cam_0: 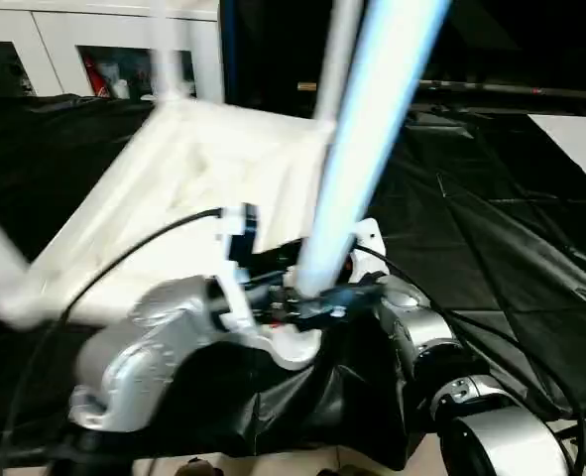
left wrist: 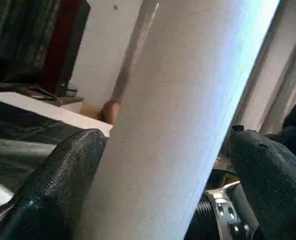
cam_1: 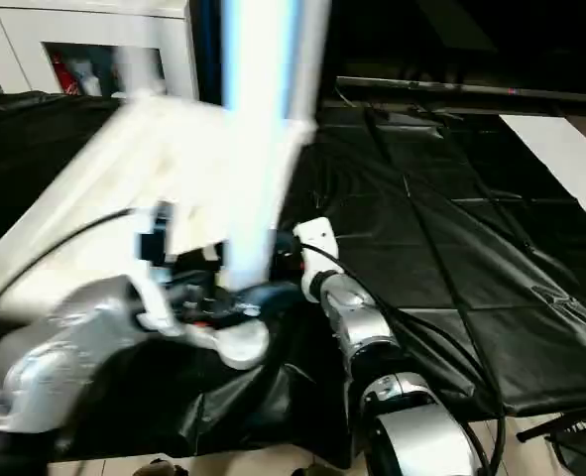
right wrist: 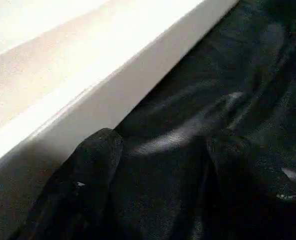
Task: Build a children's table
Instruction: Rotate table base
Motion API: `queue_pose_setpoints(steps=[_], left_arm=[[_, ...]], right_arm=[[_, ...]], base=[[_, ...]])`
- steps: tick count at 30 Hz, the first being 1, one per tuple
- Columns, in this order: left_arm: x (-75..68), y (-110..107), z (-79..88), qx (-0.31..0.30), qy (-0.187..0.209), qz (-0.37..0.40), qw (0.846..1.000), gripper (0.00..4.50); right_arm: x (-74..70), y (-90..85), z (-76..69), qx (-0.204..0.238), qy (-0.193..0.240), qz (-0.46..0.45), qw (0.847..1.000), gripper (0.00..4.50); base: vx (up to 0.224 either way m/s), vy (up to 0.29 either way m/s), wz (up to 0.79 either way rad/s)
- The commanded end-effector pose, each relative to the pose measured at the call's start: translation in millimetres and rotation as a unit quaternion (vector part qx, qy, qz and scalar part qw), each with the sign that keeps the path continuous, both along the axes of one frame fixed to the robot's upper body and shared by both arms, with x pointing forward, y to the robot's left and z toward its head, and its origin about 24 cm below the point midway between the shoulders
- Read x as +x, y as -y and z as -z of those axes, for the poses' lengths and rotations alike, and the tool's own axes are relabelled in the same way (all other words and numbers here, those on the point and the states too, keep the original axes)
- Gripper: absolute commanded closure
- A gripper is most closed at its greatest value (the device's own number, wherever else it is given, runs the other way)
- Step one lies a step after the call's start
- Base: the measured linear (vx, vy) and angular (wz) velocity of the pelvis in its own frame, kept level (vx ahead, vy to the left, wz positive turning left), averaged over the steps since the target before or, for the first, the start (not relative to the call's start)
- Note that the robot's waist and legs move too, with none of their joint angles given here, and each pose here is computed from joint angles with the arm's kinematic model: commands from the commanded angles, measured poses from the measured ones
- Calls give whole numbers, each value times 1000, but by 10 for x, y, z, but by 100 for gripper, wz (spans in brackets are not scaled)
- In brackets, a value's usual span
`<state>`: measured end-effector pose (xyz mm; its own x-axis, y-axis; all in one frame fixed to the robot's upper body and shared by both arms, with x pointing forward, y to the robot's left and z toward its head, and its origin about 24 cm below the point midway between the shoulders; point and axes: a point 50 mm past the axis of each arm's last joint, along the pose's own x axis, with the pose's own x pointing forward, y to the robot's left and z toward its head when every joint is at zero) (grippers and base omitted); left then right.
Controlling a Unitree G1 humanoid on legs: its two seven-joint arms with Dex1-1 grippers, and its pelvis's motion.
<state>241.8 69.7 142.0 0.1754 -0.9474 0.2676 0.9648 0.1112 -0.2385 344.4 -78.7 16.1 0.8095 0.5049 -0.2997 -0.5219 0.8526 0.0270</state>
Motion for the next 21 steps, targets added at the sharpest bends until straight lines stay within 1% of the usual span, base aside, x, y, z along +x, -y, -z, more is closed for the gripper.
queue_pose_setpoints(steps=[1,3,4,5,6,7,8,9,10,11,12,13,14,15,16,19,20,21], left_arm=[[60,82,10,17,16,-18,1000,1],[129,69,38,32,18,-45,998,1],[129,69,38,32,18,-45,998,1],[218,20,82,60,25,-77,995,1],[268,-16,109,77,29,-94,992,1],[334,-85,147,108,43,-120,986,1],[334,-85,147,108,43,-120,986,1],[375,-143,169,124,48,-135,982,1],[375,-143,169,124,48,-135,982,1],[398,-216,195,142,50,-143,978,1],[398,-231,202,147,51,-143,978,1],[378,-326,240,174,53,-134,974,1],[376,-330,241,175,53,-133,974,1],[341,-383,259,189,55,-118,973,1],[315,-409,276,197,57,-105,973,1],[293,-437,299,207,60,-91,972,1],[281,-481,340,224,66,-86,969,1],[271,-561,421,254,66,-75,962,1]], right_arm=[[8,-181,-86,5,18,-42,999,136],[15,-177,-92,2,20,-40,999,136],[15,-177,-92,2,20,-40,999,136],[46,-135,-109,-3,24,-24,999,136],[69,-100,-123,-4,26,-12,1000,136],[105,-33,-150,-3,30,7,1000,136],[105,-33,-150,-3,30,7,1000,136],[132,27,-174,-3,34,19,999,136],[132,27,-174,-3,34,19,999,136],[162,107,-207,-2,39,29,999,136],[167,125,-214,-2,40,29,999,136],[190,245,-259,-2,47,26,999,136],[190,250,-261,-2,48,26,999,136],[193,329,-285,-3,52,16,999,136],[190,372,-297,-5,54,7,998,136],[186,414,-307,-8,56,-5,998,136],[161,481,-323,-16,60,-35,997,136],[83,604,-361,-36,67,-101,992,136]], base=[[0,0,0],[0,0,0],[0,0,0],[0,0,0],[0,0,0],[0,0,0],[0,0,0],[0,0,0],[0,0,0],[0,0,0],[0,0,0],[0,0,0],[0,0,0],[0,0,0],[0,0,0],[0,0,0],[0,0,0],[0,0,0]])
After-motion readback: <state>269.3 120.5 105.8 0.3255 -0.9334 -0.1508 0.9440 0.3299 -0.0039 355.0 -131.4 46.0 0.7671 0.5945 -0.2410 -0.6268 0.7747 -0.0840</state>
